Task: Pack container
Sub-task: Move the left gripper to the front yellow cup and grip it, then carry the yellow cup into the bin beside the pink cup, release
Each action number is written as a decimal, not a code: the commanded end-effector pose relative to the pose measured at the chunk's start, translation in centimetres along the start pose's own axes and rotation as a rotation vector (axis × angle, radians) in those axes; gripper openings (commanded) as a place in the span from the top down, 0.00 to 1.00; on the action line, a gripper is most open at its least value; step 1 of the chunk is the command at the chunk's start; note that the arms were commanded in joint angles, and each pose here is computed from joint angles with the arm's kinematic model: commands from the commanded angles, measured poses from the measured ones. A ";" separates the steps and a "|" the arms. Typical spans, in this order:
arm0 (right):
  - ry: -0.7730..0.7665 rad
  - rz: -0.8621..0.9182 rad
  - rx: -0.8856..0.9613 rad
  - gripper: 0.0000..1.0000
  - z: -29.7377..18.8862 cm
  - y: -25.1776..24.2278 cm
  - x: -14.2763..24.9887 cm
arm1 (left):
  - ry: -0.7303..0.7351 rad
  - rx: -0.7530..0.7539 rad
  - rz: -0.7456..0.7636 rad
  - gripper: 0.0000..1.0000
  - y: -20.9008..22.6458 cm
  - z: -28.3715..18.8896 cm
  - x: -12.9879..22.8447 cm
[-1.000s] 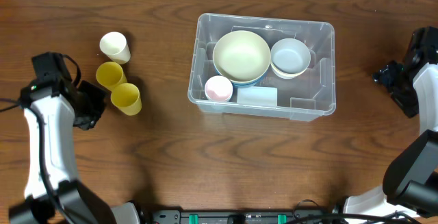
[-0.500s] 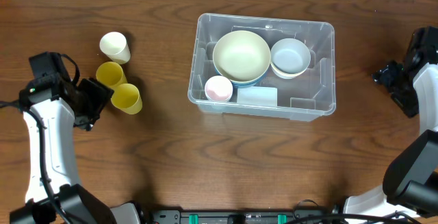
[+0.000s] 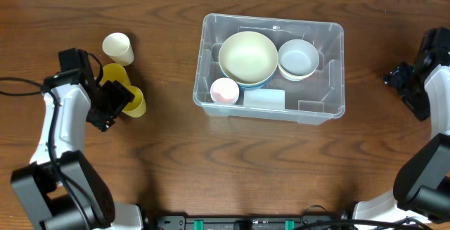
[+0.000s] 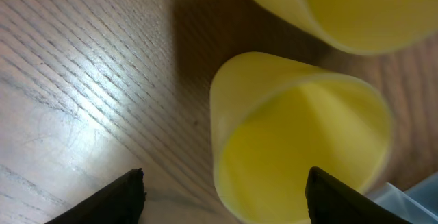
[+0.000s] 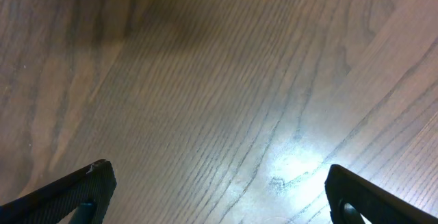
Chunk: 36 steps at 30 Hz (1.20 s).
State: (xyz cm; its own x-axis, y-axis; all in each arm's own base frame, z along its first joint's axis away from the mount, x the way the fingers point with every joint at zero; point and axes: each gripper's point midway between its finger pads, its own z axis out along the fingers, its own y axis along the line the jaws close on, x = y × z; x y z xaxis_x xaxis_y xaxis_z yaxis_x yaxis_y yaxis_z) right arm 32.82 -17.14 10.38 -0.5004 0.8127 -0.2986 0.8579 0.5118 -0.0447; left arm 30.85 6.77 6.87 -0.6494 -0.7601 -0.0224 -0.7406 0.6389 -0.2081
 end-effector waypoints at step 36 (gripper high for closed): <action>-0.001 0.018 0.012 0.01 0.2 -0.3 -0.1 | -0.069 0.283 0.459 0.94 -9.7 -5.6 5.3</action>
State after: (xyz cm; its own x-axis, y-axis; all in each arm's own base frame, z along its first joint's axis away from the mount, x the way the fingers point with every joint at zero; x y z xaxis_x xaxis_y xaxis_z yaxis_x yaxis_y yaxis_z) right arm 32.82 -17.14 10.38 -0.5004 0.8127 -0.2986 0.8579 0.5118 -0.0447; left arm 32.86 -1.04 10.33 -0.8580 -0.5010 -0.1133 -0.4313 0.8225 -0.3707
